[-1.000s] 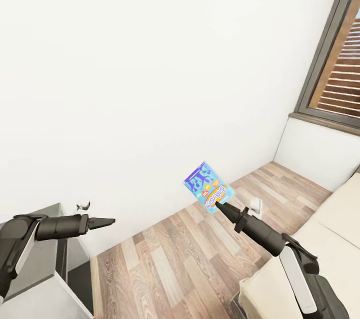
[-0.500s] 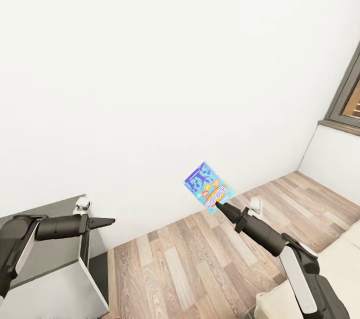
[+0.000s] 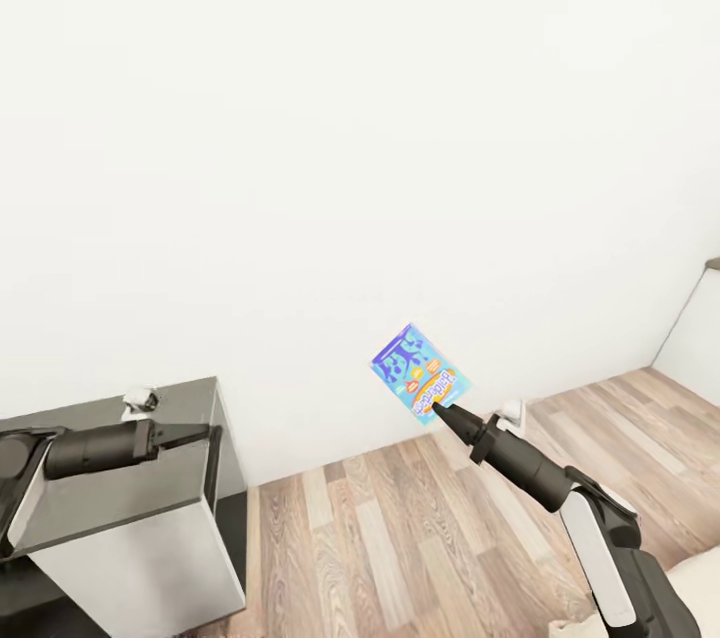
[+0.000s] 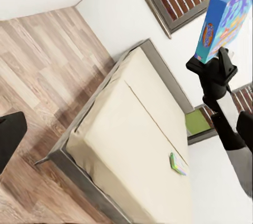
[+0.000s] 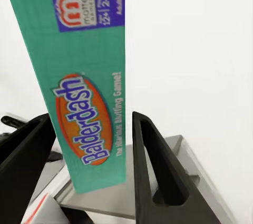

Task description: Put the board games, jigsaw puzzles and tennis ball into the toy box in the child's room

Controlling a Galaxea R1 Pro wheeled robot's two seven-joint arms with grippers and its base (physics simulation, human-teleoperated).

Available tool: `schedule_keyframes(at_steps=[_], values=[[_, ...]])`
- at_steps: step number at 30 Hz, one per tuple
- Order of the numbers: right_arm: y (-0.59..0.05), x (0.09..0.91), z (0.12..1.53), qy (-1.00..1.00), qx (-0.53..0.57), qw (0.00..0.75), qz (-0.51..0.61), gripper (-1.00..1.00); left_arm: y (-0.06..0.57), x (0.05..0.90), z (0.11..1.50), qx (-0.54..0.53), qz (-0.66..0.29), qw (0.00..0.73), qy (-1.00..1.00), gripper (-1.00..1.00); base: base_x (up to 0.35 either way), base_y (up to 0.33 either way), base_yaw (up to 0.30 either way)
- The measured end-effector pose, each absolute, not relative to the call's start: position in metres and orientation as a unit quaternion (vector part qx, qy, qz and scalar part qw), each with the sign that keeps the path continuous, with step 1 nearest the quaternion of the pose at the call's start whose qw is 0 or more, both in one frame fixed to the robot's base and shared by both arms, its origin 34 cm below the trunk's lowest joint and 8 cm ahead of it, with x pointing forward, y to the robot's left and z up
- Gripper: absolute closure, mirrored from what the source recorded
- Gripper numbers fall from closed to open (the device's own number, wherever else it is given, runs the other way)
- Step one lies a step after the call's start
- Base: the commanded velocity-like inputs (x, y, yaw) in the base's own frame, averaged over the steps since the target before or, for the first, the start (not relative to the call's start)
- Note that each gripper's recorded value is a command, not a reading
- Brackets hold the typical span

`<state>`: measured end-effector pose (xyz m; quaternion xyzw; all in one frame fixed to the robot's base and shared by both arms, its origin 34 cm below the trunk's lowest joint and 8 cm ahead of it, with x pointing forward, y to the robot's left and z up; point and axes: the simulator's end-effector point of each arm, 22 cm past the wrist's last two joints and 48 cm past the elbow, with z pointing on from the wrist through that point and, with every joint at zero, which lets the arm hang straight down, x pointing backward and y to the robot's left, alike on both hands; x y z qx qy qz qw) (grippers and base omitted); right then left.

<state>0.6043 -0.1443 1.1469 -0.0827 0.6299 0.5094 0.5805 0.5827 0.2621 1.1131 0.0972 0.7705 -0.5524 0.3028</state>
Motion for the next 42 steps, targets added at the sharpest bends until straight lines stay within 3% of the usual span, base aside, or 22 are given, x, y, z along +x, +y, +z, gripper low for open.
schedule_keyframes(at_steps=[5, 17, 25, 42], values=[[-0.146, 0.604, 1.149, 0.630, -0.082, 0.582, 0.508, 1.00, 0.308, 0.589, 1.140, 0.082, -0.524, 0.358, 0.769, -1.00, 0.000, 0.000, 0.267], [-0.148, 0.603, 1.153, 0.628, -0.083, 0.585, 0.507, 1.00, 0.354, 0.587, 1.159, 0.069, -0.488, 0.392, 0.777, -1.00, 0.000, 0.000, 0.267], [-0.148, 0.602, 1.157, 0.625, -0.084, 0.587, 0.507, 1.00, 0.358, 0.586, 1.163, 0.070, -0.483, 0.395, 0.778, -1.00, 0.000, 0.000, 0.236], [-0.150, 0.603, 1.157, 0.624, -0.082, 0.589, 0.507, 1.00, 0.357, 0.585, 1.163, 0.072, -0.484, 0.396, 0.777, -1.00, 0.000, 0.000, 0.062]])
